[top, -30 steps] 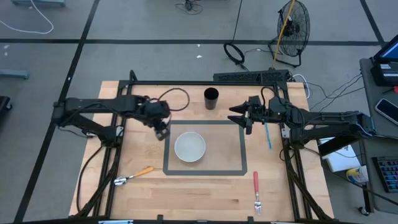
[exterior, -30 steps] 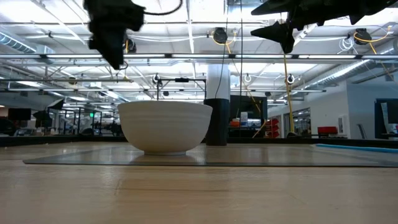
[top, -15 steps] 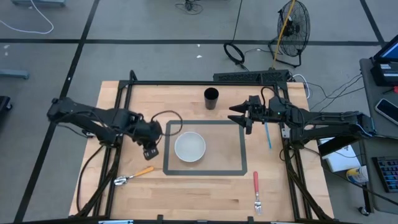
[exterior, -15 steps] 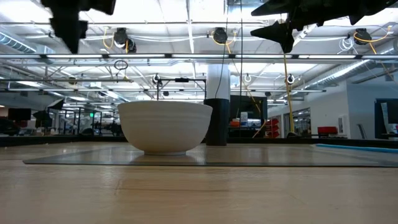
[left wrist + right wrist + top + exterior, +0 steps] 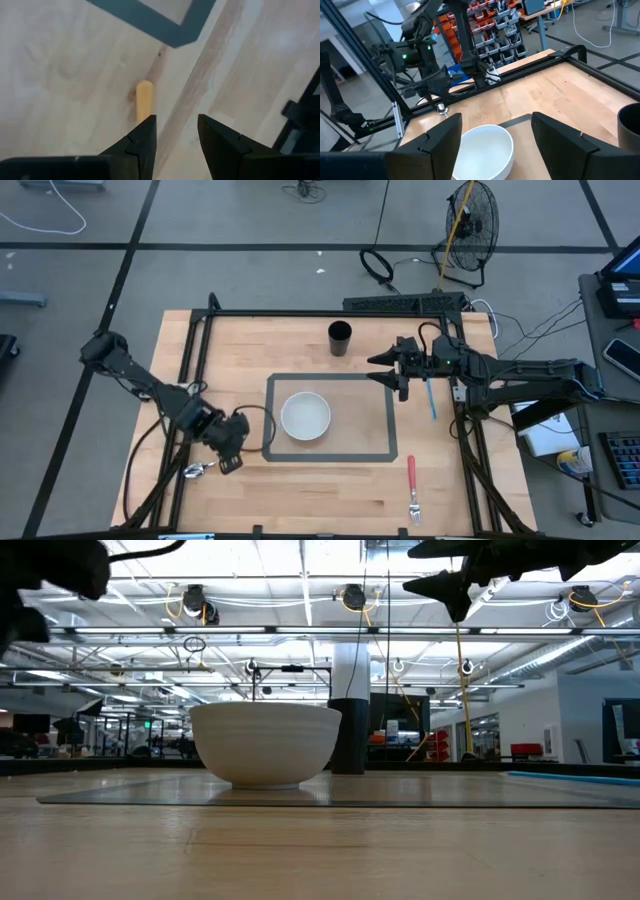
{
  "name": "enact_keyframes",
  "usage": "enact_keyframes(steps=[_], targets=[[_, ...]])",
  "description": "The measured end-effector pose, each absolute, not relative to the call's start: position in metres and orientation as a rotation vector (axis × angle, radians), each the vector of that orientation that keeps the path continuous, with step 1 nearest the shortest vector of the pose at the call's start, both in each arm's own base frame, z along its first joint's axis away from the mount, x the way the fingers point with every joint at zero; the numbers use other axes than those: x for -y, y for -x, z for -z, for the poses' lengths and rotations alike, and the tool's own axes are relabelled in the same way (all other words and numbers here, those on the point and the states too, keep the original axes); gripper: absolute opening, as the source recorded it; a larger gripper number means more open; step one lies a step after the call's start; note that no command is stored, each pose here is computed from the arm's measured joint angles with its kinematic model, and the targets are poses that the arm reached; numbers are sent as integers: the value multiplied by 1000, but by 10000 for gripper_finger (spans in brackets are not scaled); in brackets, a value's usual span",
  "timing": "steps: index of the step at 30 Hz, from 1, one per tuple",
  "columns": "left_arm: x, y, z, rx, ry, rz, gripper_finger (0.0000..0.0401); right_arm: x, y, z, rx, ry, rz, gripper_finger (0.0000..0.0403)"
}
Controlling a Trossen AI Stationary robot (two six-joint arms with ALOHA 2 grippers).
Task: Pick & Place Utensil
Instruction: Put the yellow spoon into the white bowl on the light brown mat
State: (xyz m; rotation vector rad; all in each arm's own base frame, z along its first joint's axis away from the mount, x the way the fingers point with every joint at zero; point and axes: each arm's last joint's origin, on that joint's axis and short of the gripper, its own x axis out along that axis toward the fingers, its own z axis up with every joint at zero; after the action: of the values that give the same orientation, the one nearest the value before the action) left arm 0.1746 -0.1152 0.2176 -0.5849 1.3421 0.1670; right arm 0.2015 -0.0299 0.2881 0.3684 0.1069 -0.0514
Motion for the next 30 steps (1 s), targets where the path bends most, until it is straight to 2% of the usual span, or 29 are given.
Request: enact_keyframes(steps=[6, 16, 30], targets=[[124, -158, -193, -1362, 587, -217, 147, 30, -202, -288, -106, -367, 52, 238], [130, -141, -162, -1310, 461, -142, 147, 30, -202, -288, -106, -397, 55, 238], [137, -122, -146, -1457, 572, -102, 147, 30, -202, -288, -104, -399, 60, 238]])
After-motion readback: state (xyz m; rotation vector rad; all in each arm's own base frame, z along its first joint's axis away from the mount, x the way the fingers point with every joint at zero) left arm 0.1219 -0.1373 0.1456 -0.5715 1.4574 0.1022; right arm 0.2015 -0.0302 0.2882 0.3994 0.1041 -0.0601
